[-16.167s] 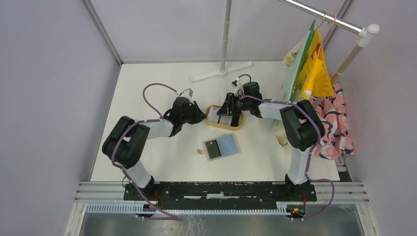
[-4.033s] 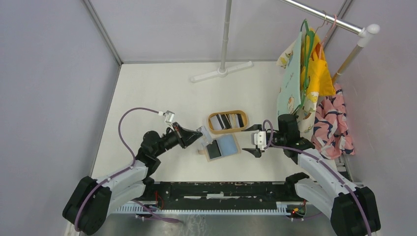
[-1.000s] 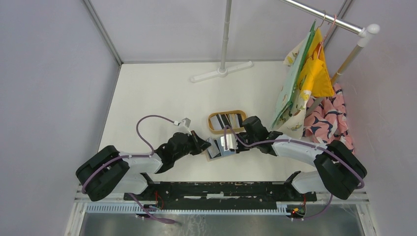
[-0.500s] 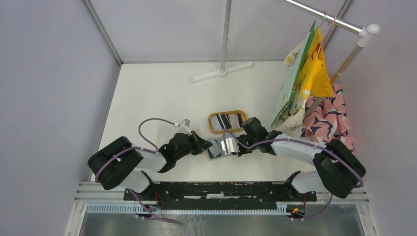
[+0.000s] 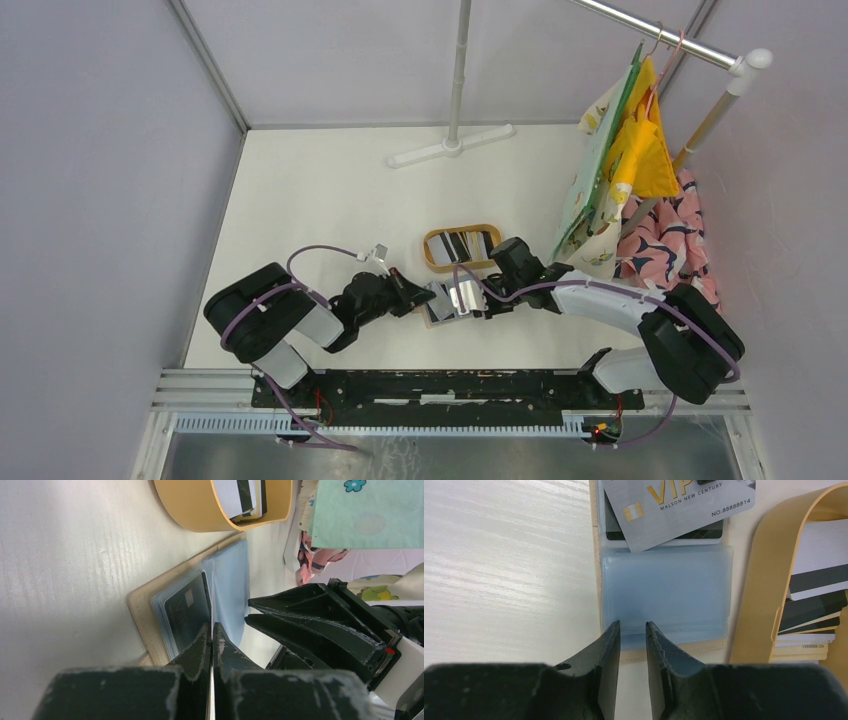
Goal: Put the credit cards into the card holder
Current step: Insert the credit card into the card holder.
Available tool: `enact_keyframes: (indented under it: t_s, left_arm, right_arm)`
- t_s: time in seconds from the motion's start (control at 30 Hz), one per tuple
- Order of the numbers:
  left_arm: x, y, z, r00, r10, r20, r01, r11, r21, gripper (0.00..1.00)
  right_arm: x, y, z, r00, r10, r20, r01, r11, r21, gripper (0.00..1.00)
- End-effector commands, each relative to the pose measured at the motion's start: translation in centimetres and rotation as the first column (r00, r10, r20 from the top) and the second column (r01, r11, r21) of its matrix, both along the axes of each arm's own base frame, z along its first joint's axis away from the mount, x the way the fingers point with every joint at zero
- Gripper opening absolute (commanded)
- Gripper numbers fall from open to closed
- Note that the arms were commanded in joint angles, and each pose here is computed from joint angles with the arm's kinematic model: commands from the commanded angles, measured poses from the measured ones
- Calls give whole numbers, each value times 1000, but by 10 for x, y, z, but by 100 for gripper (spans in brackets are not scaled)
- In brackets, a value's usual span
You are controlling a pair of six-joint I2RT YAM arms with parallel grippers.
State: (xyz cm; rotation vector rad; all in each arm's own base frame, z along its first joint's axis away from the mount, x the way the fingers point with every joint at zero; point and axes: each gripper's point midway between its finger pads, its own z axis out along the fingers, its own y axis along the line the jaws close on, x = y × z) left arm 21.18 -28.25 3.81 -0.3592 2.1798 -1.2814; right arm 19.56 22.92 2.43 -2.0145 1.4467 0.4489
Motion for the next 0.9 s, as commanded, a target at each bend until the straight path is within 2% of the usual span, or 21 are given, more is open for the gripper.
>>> enact_keyframes:
  t_s: [0.0,0.17,0.3,0.4,0.53,0.7,0.87]
  left_arm:
    - [-2,-5,19,999,-21,35,24,996,-83,2]
    - [-2,-10,22,997,-54,52,58,996,-67,2]
    - [-2,-12,25,996,-61,61,65,995,-79,2]
    - [-2,-12,30,995,-65,77,72,993,-94,2]
    - [-3,-12,34,993,-68,92,77,992,-99,2]
    - [-1,-13,39,991,-70,111,82,991,-106,2]
    - [2,-12,36,992,-56,110,67,992,-102,2]
  right_arm:
    - [12,14,37,998,9,61,-14,997,82,32]
    - [3,24,49,1000,20,18,-23,982,189,38]
    - [9,30,35,994,-93,-64,105,968,228,38]
    - [13,30,22,987,-132,-93,148,970,192,37]
    - [24,20,14,985,-168,-49,172,979,112,33]
    - [25,8,10,991,-131,-4,131,991,31,27]
    - [21,3,9,996,-93,-6,93,996,-6,25]
